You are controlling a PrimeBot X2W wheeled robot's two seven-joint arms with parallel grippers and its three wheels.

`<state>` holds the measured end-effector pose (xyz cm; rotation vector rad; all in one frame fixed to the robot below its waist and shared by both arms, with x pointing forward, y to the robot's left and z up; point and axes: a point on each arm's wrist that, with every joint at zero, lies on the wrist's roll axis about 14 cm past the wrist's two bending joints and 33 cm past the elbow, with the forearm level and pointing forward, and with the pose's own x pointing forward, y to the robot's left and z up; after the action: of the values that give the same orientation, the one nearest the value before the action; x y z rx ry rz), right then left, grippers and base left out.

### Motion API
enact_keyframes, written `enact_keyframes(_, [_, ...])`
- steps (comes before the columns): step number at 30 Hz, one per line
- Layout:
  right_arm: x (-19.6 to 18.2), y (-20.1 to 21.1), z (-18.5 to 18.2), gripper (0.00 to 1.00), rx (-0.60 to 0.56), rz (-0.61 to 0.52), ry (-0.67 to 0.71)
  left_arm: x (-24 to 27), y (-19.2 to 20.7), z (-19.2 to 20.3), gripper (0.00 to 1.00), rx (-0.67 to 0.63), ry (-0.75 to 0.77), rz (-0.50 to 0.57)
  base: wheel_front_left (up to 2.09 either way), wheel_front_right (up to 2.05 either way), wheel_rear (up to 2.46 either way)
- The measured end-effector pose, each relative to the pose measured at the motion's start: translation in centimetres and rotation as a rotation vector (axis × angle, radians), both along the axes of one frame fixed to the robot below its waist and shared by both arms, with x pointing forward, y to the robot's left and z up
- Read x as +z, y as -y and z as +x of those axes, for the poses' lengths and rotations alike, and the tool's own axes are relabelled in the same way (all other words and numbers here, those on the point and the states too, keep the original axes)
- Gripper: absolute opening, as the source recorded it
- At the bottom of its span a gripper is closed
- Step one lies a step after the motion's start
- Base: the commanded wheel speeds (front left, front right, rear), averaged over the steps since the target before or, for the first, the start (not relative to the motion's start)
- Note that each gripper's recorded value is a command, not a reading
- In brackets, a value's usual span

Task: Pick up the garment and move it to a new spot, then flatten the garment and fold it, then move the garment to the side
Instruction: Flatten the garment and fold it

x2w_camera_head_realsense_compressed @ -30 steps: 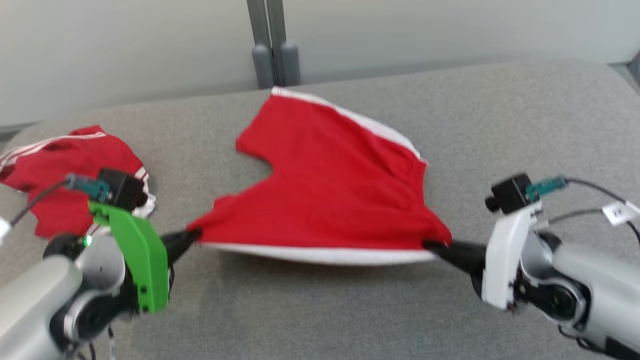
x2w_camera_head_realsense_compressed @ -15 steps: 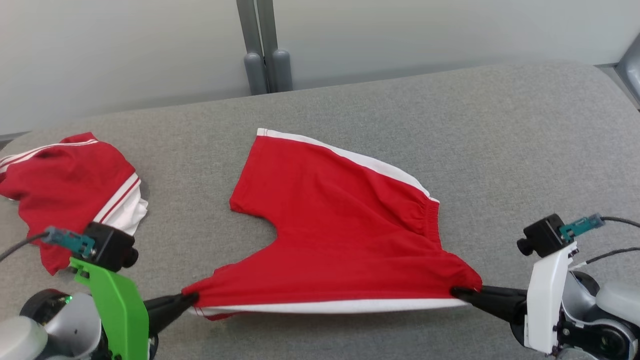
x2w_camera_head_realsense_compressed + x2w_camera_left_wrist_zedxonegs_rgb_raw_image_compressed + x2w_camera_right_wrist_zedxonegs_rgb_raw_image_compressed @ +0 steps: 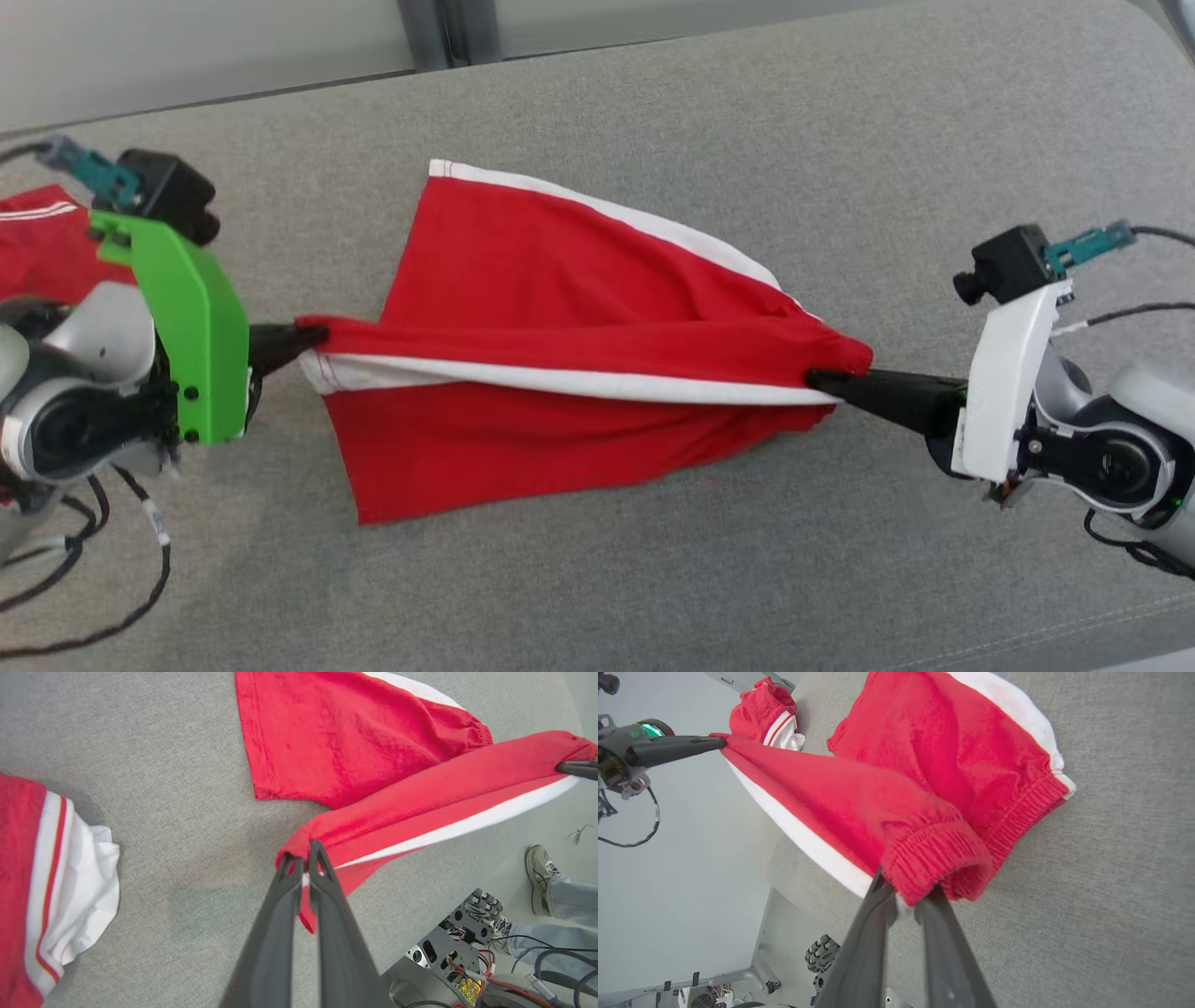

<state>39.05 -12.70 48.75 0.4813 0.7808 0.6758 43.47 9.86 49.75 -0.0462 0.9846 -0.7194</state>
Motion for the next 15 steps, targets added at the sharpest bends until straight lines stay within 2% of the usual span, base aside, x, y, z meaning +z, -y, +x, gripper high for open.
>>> enact_keyframes(8, [-1.4, 1.5, 3.9, 0.0, -0.052, -0.007, -0.054, -0.6, 1.6, 6.8, 0.0, -0.019, 0.008, 0.046, 0.0, 0.0, 0.0])
enact_keyframes(15, [-4.0, 1.3, 6.0, 0.0, -0.071, -0.001, -0.116, -3.5, 2.9, 11.4, 0.0, -0.009, -0.017, 0.08, 0.0, 0.0, 0.0])
